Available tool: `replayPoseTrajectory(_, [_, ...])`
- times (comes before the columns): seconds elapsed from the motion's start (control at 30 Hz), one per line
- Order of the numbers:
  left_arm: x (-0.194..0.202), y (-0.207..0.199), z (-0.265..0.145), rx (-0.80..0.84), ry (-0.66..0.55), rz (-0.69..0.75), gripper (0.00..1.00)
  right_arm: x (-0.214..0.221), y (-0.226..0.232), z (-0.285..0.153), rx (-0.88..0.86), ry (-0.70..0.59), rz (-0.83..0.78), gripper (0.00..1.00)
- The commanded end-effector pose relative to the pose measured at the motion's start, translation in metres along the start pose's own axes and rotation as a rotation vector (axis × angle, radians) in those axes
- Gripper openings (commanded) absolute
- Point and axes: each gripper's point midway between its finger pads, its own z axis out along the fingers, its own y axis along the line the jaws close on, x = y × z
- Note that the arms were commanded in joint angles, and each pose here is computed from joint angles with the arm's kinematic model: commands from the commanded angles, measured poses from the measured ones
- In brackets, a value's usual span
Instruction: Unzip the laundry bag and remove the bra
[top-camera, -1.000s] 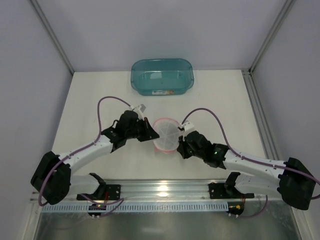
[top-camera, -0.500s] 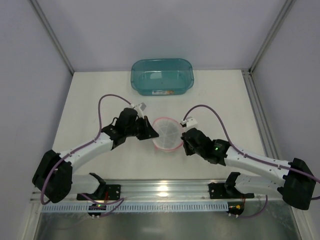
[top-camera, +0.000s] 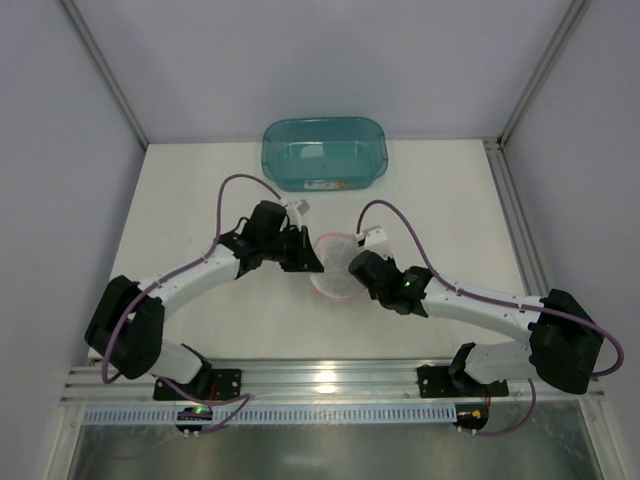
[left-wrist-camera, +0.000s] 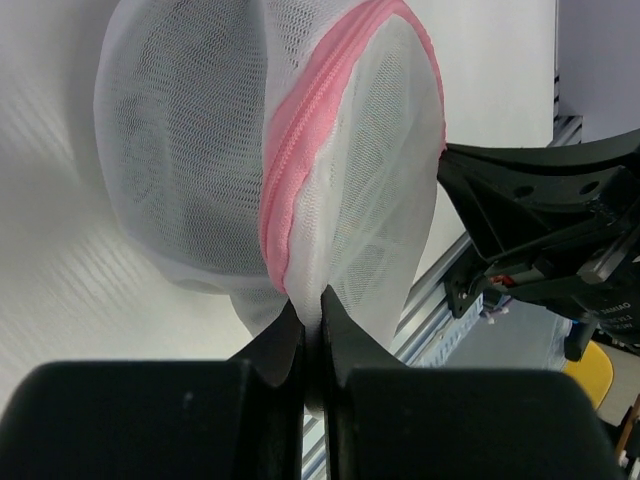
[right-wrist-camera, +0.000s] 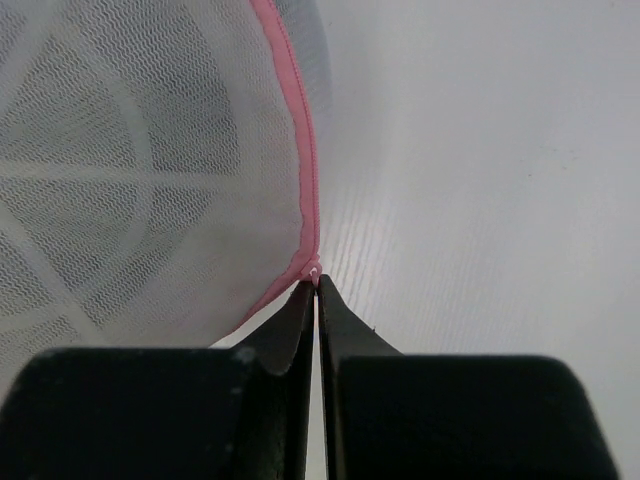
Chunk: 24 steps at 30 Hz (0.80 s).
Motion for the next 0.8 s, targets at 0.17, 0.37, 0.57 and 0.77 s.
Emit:
replayPoseTrajectory(0.17, [-0.006, -0.003, 0.013, 0.030, 0.092, 0.059, 0.04, -0.047, -0.026, -0.007, 0.141, -0.131, 0.052, 0.04])
replayPoseTrajectory(0.37, [-0.052, 0.006, 0.016, -0.065, -0.098, 0.008, 0.79, -0.038, -0.012, -0.012, 0.029, -0.121, 0.087, 0.04])
replayPoseTrajectory(0.57, [-0.043, 0.037, -0.044, -0.278, -0.310, -0.135, 0.85, -0.027, 0.004, -0.016, -0.088, -0.093, 0.101, 0.04])
replayPoseTrajectory(0.77, [0.015, 0.036, -0.084, -0.190, -0.363, -0.314, 0.88, -0.023, 0.058, -0.035, -0.420, -0.066, 0.113, 0.04])
